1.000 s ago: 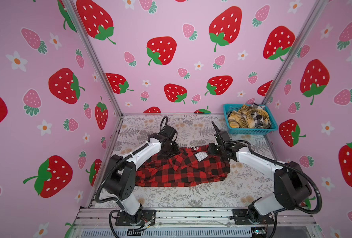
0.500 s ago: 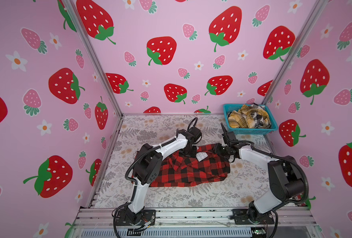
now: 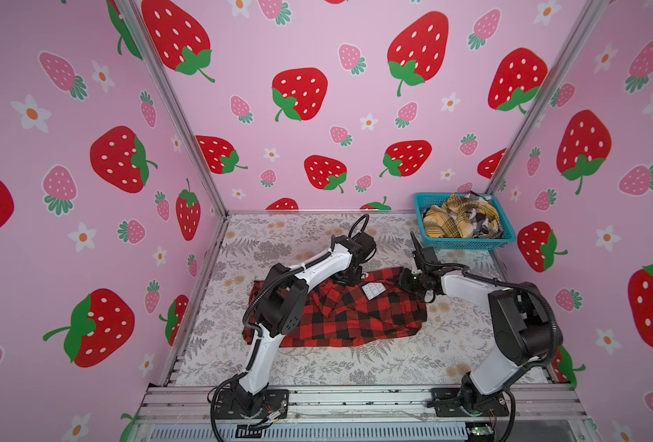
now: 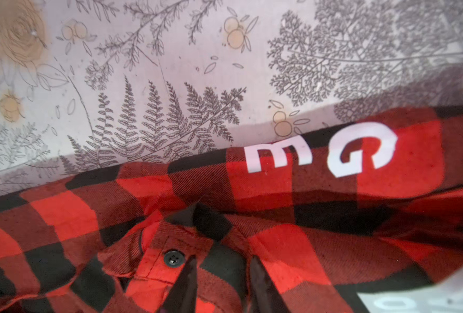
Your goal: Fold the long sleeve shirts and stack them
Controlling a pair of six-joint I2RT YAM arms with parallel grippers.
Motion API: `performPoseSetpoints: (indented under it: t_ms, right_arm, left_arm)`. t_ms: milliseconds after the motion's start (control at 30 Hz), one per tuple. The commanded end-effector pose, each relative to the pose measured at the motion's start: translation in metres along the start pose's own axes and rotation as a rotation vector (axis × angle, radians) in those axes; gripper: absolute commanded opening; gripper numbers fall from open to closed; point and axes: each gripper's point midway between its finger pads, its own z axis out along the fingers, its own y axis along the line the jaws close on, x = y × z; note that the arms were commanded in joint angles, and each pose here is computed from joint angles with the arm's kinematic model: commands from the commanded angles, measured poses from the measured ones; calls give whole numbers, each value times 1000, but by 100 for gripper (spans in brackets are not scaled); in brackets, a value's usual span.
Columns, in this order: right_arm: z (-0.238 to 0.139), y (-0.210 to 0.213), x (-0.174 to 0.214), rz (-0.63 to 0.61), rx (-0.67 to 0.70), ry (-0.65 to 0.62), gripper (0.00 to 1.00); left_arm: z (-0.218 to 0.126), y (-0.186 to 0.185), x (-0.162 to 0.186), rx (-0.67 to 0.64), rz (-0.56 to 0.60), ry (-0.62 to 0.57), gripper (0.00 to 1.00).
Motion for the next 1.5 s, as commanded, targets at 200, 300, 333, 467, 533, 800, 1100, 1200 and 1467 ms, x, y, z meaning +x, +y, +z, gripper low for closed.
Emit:
performPoseSetpoints:
  t_ms: [200,300,333,467,533,800,1100,1200,1467]
  right_arm:
    - [4,-3,-1,18,-2,12,11]
    - [-3,3,-7,2,-22,-14,2]
    - [-5,4,-9,-2,-25,-21,0]
    - [-15,14,-16,-17,-61,-48,0]
    - [-21,19,-16,-24,-85,-59,0]
    - [-13,13,0,-5,-131,-35,0]
    - [4,9,17,17,-172,29,0]
    - [-3,15,10,10,-181,9,0]
    - [-24,39,-11,16,-261,-74,0]
  left_arm:
    - [-19,12,-4,-7,-4,-22,0]
    - [-58,45,-23,18,-104,-106,0]
    - [-72,58,-29,38,-146,-136,0]
    - [-126,132,-37,115,-359,-261,0]
    - [-137,168,-31,163,-465,-306,0]
    - [-107,246,15,344,-739,-349,0]
    - [-33,239,48,460,-898,-212,0]
    - [-62,242,19,515,-906,-272,0]
    - [-145,270,-51,511,-846,-470,0]
